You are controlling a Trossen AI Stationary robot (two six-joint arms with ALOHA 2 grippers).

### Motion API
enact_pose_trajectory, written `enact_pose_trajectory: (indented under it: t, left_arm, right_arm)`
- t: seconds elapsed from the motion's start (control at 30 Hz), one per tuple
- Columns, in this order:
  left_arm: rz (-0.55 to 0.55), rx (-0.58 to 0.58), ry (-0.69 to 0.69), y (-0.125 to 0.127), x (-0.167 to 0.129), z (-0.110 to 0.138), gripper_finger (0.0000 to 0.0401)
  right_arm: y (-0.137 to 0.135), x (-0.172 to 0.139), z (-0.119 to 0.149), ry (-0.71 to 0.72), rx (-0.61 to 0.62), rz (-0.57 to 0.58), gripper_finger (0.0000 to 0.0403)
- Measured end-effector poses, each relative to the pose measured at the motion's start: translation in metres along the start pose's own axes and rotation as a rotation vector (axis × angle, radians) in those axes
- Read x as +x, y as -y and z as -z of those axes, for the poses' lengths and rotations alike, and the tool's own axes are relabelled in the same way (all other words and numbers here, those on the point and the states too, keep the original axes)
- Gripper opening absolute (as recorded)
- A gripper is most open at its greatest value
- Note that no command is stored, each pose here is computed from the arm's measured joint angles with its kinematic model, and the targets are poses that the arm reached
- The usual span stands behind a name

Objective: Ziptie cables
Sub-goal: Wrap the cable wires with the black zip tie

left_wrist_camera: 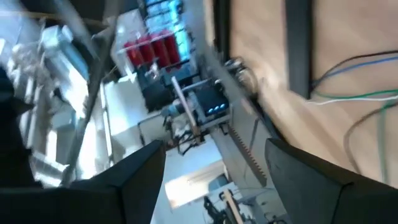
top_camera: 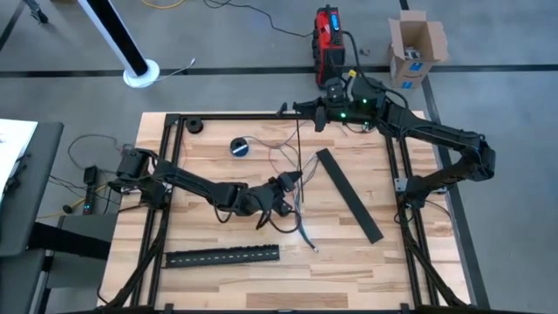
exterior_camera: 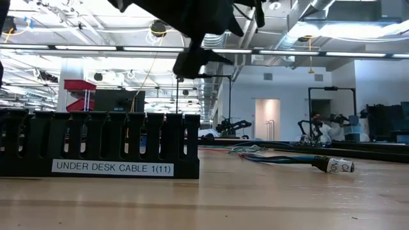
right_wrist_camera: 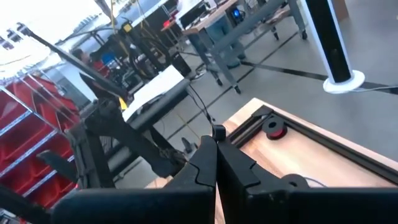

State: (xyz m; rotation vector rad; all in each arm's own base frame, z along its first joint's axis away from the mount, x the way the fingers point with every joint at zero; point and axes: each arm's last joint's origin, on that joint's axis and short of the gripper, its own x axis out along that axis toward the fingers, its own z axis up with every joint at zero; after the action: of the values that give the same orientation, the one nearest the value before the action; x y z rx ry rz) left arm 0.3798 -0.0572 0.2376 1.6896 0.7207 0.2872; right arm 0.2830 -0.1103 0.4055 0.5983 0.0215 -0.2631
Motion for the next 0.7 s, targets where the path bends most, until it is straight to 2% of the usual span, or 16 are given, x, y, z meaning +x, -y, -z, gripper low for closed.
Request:
enact_pose_trajectory:
  t: [0.27,0.5,0.7]
  left_arm:
    - [-0.057,-0.023,0.03,-0.025,-0.01,-0.007,0.0265]
    - [-0.096,-0.044,0.169,-0.042,-0.016,-0.015,0.0265]
    - [-0.07,-0.025,0.103,-0.041,-0.016,-0.011,0.0265]
  right_arm:
    - [0.007,-0.001,-0.003,-0.009,-0.033,0.013,0.0]
    - [0.02,-0.005,-0.013,-0.025,0.016,-0.042,0.0]
    - [0.037,-0.021,-0.032,0.011,0.02,-0.055,0.0]
